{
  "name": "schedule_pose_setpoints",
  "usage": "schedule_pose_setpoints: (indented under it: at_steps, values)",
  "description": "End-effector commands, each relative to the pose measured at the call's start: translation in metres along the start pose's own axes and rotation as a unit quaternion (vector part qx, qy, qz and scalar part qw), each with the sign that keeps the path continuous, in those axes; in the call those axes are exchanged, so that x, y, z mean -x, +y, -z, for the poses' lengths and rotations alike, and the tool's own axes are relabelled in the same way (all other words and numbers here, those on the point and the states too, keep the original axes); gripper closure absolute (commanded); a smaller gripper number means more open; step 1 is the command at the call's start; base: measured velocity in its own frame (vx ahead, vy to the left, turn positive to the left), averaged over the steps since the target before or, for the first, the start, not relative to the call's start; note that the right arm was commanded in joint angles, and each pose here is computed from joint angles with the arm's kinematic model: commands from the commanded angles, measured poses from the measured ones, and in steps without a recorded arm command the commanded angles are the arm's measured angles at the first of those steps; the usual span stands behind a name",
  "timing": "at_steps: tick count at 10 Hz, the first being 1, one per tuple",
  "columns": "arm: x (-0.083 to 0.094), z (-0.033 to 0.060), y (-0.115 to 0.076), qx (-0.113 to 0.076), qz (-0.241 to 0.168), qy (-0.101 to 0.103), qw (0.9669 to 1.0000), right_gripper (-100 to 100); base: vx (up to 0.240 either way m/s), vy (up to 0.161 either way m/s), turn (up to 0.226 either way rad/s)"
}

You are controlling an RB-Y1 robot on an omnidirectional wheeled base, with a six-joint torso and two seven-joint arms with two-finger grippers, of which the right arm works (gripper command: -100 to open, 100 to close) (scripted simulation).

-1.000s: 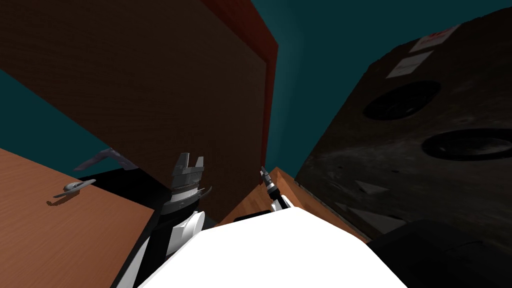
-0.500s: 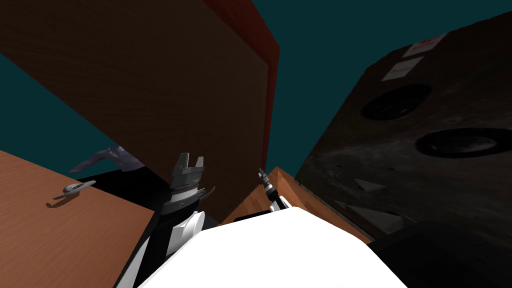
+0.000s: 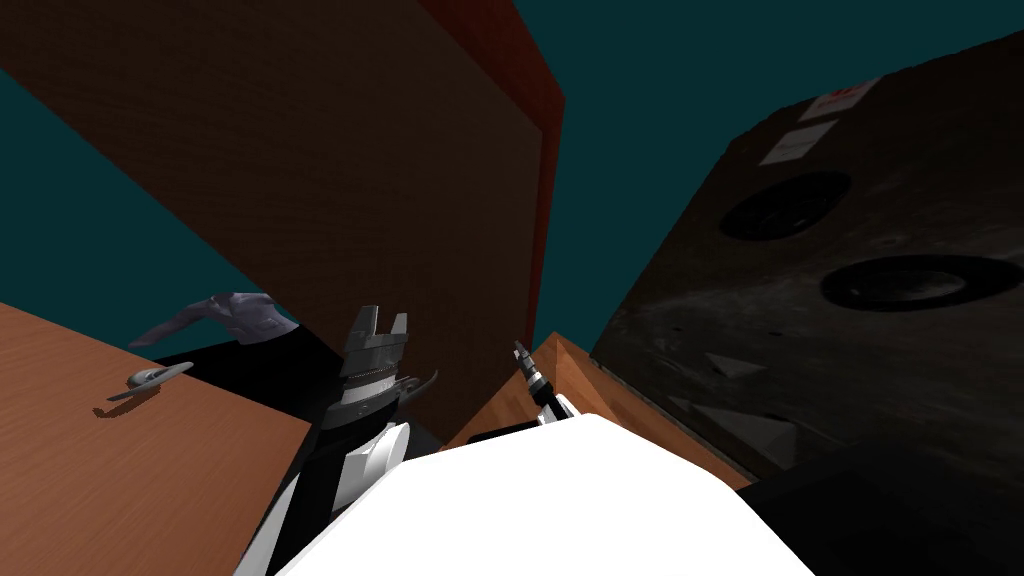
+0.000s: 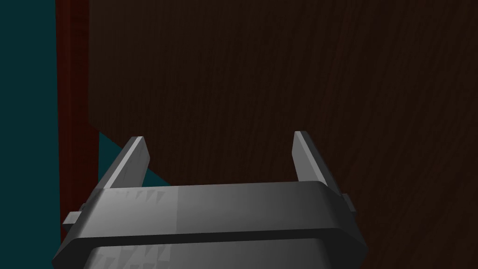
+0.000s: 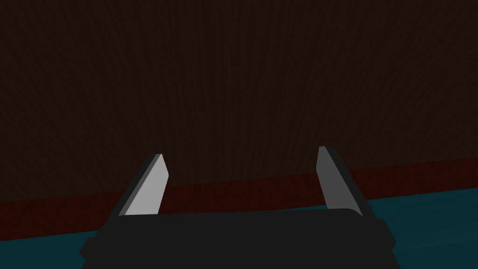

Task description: Push the door open

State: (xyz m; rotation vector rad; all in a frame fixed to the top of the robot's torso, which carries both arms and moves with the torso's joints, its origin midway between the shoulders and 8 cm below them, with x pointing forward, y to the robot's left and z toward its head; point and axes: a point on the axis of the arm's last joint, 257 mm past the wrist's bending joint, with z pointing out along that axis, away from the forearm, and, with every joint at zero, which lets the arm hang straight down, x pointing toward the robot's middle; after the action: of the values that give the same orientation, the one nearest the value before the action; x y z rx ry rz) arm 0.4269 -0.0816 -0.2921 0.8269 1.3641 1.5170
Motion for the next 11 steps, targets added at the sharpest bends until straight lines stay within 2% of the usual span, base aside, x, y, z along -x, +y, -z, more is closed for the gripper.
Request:
schedule_pose_setpoints:
  at_steps: [1,11]
  values:
    - [-0.007,0.0001,-0.007,-0.006,-0.003,0.008,1.0000,-100,-0.050,0.076,-0.020]
    - [-0.054,0.0060,-0.053,-0.043,-0.018,0.055,0.9974,-100,-0.045,0.110,-0.025]
